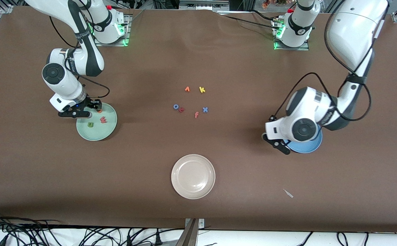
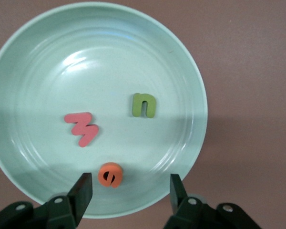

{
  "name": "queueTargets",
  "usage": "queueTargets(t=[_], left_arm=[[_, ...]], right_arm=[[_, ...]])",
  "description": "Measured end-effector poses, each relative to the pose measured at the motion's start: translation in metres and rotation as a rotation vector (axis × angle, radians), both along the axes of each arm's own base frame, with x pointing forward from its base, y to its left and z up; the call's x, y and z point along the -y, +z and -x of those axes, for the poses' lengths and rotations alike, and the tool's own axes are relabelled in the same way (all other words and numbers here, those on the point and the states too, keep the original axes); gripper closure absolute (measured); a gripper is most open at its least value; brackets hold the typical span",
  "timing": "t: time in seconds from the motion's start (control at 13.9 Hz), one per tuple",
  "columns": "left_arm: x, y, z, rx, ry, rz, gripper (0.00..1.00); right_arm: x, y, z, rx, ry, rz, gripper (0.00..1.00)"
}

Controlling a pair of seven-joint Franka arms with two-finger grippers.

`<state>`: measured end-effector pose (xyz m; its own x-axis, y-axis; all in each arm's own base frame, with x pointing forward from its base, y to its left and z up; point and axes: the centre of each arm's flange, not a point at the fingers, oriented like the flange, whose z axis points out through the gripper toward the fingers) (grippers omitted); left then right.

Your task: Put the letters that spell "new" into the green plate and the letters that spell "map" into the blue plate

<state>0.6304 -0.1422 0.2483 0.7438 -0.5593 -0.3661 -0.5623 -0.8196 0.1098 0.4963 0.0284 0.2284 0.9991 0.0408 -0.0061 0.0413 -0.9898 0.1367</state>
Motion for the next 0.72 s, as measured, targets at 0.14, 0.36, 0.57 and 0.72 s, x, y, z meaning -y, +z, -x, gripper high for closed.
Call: queueTargets(t=[0.14, 0.36, 0.57, 0.72], left_arm=[[-0.047, -0.012, -0.007, -0.026, -0.003, -0.001, 0.72], [-0.081, -0.033, -0.007, -0.063, -0.012, -0.001, 0.66], [-0.078, -0.026, -0.011, -0.050, -0.010, -0.003, 0.36], [-0.095, -0.001, -0.019, -0.044, 0.024, -0.020, 0.16]], right_arm=[[-0.005, 0.011, -0.005, -0.004, -0.035, -0.012, 0.22], [-0.022, 0.043, -0.023, -0.048, -0.041, -0.024, 0.14], [-0.035, 0.100, -0.053, -0.118, -0.042, -0.024, 0.11], [-0.043, 0.149, -0.070, -0.141, -0.037, -0.028, 0.10]])
